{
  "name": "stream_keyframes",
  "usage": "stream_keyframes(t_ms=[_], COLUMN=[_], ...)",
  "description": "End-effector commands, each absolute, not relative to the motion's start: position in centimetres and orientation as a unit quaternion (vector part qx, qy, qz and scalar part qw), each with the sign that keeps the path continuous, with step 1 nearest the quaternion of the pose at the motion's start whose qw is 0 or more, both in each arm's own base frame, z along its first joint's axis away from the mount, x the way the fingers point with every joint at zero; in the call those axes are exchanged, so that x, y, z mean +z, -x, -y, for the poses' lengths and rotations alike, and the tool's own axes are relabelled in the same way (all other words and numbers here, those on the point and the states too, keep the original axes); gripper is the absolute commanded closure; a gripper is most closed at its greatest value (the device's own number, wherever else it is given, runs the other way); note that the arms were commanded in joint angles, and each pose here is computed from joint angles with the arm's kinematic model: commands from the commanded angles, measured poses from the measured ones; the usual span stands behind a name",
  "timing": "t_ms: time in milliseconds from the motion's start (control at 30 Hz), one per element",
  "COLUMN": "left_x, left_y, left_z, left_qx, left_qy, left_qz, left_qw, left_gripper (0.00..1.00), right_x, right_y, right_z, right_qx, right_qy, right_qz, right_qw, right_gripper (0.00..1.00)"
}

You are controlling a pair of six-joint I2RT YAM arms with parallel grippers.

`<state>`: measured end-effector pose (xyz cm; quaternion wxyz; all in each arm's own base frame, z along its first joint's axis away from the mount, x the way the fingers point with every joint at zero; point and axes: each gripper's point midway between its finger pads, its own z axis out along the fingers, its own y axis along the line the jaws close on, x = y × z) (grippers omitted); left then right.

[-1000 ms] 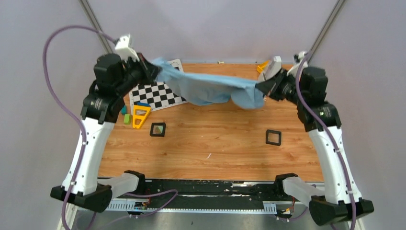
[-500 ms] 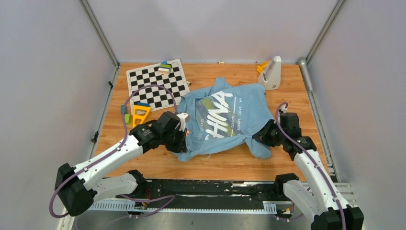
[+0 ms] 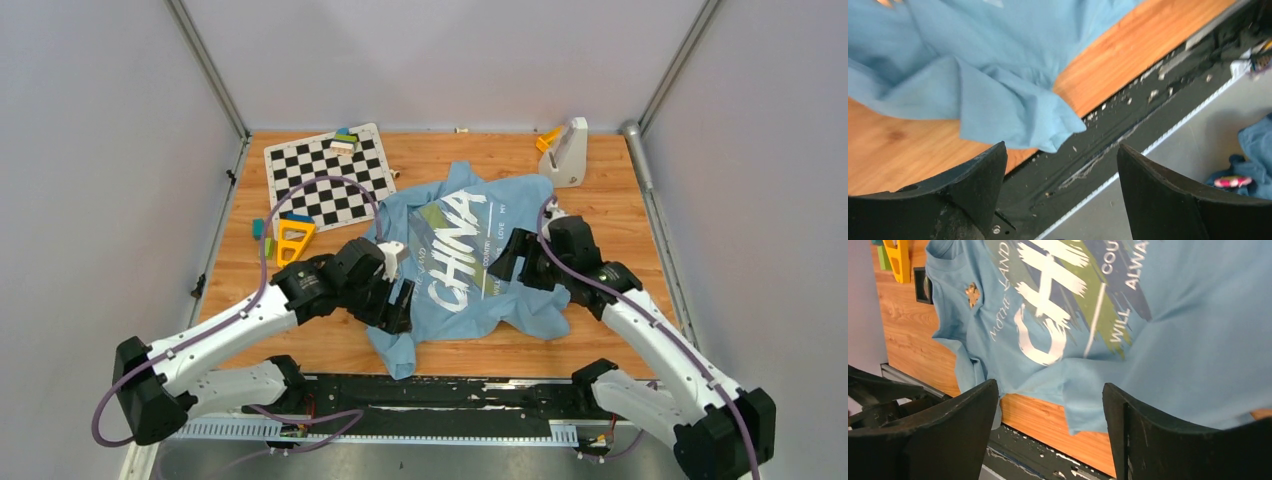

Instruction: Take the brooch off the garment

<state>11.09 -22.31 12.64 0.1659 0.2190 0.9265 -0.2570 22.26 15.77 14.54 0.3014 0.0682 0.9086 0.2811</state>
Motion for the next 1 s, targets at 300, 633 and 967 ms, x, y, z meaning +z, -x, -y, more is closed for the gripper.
stream_keyframes(t_ms=[300,633,967], left_x=[16.7,11.9,10.3], left_y=[-26.4,-30.3,-29.4], left_z=[18.5,17.4,15.9], left_qx=[-0.143,-0.170,-0.202], left_qy=[-0.098,-0.014,0.004], left_qz=[-0.925,-0.925,-0.918], left_qw=[0.338,0.340,0.342], left_gripper=[0.33,0.51,0.54], right_x=[14.3,11.2,6.7], right_y=[-27.7,-26.2,-25.3], right_z=[-24.2,-31.5,-38.6], right_qx=[0.262,0.276,0.267], right_qy=[0.020,0.086,0.165], right_qz=[-0.910,-0.910,-0.911], right_qw=[0.319,0.296,0.267], right_gripper=[0.26,0.32,0.36])
